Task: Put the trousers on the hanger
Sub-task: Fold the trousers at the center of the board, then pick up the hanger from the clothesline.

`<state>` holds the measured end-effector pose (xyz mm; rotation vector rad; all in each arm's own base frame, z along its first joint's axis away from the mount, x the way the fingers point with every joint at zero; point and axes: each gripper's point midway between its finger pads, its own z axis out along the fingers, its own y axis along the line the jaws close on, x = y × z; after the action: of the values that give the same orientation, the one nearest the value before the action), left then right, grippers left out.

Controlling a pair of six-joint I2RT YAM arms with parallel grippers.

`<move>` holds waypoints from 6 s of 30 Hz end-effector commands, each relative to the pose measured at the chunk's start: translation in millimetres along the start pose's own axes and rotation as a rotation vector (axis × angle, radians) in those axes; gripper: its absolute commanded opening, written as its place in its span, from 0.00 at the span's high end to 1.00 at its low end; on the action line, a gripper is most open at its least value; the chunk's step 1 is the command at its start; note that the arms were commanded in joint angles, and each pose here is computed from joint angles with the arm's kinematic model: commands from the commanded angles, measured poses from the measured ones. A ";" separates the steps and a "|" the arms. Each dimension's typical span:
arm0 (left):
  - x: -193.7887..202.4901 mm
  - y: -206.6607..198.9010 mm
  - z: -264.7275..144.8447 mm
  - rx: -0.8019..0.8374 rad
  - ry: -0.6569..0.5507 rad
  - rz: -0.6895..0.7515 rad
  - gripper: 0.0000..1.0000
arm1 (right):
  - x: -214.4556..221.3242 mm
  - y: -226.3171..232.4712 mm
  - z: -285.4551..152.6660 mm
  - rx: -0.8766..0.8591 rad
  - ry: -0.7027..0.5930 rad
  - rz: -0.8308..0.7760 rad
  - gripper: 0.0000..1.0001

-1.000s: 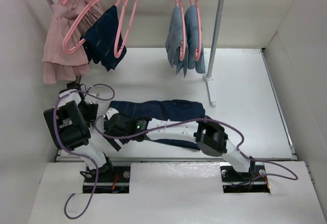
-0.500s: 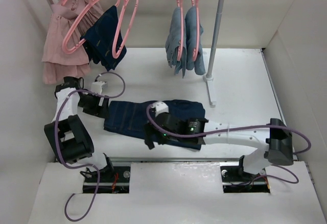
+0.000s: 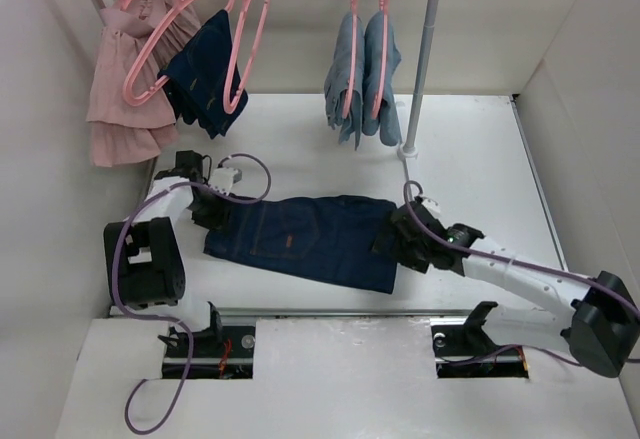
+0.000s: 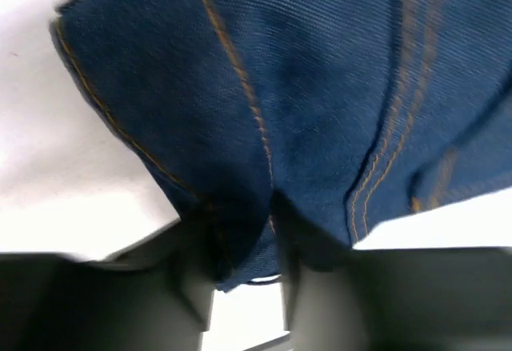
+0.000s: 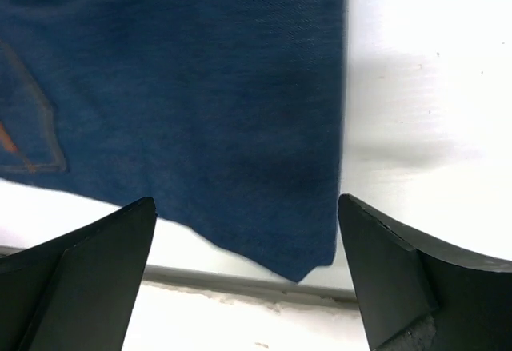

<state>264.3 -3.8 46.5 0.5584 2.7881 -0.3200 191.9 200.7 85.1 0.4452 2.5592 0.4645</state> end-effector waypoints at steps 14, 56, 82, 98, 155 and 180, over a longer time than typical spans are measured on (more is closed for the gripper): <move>76.6 43.1 -1.0 -0.359 0.239 0.062 0.95 | 20.3 -51.8 42.6 0.050 0.164 0.153 1.00; -45.4 40.0 -30.5 -0.313 -0.265 -0.159 1.00 | -176.3 -10.5 76.0 -0.090 -0.166 0.096 1.00; 0.9 -99.0 -174.3 -0.178 -0.483 0.914 0.43 | -162.2 7.0 22.1 -0.072 -0.233 -0.148 0.00; -234.0 -155.6 -442.0 0.093 -1.448 0.204 0.26 | -114.0 20.8 47.3 -0.111 -0.126 -0.200 0.00; -175.1 -112.5 -281.5 -0.087 -1.055 -0.158 1.00 | -62.6 76.9 -36.1 -0.237 -0.190 -0.161 0.00; -104.7 -132.1 -148.5 0.013 -0.856 -0.367 1.00 | -23.2 305.0 23.7 -0.603 0.242 0.262 0.00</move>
<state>264.6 -116.8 226.8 -0.0532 2.0962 -0.4723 288.9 432.8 141.0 0.5485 2.5286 1.1570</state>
